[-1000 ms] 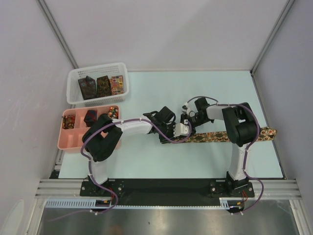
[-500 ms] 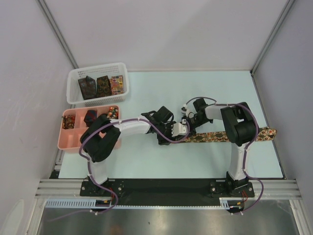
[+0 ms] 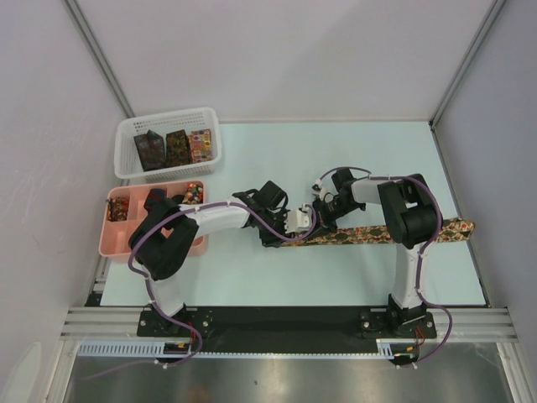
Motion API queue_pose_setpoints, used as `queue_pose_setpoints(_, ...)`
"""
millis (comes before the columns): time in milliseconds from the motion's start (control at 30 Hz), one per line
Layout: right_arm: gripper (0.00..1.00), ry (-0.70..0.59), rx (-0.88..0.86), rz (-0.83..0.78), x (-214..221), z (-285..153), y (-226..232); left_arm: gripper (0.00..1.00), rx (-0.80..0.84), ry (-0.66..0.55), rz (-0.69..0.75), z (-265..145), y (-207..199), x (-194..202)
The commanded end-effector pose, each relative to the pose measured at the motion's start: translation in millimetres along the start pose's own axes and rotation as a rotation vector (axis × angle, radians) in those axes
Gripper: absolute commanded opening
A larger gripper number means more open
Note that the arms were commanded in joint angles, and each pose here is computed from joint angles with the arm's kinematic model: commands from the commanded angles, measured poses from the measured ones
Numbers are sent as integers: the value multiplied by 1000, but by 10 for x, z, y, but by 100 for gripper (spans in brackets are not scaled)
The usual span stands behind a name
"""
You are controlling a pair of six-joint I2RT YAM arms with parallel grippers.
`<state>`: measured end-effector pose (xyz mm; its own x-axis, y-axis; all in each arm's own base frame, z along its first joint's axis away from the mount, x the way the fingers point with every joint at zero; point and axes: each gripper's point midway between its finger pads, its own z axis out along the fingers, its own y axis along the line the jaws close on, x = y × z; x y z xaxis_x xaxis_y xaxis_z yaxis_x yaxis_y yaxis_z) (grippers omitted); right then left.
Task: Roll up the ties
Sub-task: Roll the tie at the center of the board.
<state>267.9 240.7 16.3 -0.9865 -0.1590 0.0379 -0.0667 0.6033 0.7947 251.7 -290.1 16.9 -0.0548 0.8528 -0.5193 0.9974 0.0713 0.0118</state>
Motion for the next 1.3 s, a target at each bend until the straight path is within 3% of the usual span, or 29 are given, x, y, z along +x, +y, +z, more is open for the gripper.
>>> queue_pose_setpoints(0,0,-3,126,-2,-25,59,-276,43,-20,-87,46,-174,75,-313)
queue_pose_setpoints(267,0,2,132,0,-24,78,-293,40,5,-149,42,-256,-4,-643)
queue_pose_setpoints(567,0,15,116,-3,-2,108,-255,42,21,-163,31,-34,90,-949)
queue_pose_setpoints(900,0,5,38,-15,9,-18,-100,42,86,-49,50,262,-18,-691)
queue_pose_setpoints(1133,24,8,-7,-38,43,-305,39,41,131,-4,68,297,-140,-491)
queue_pose_setpoints(1267,32,-18,-32,-52,2,-456,123,41,137,0,74,296,-149,-468)
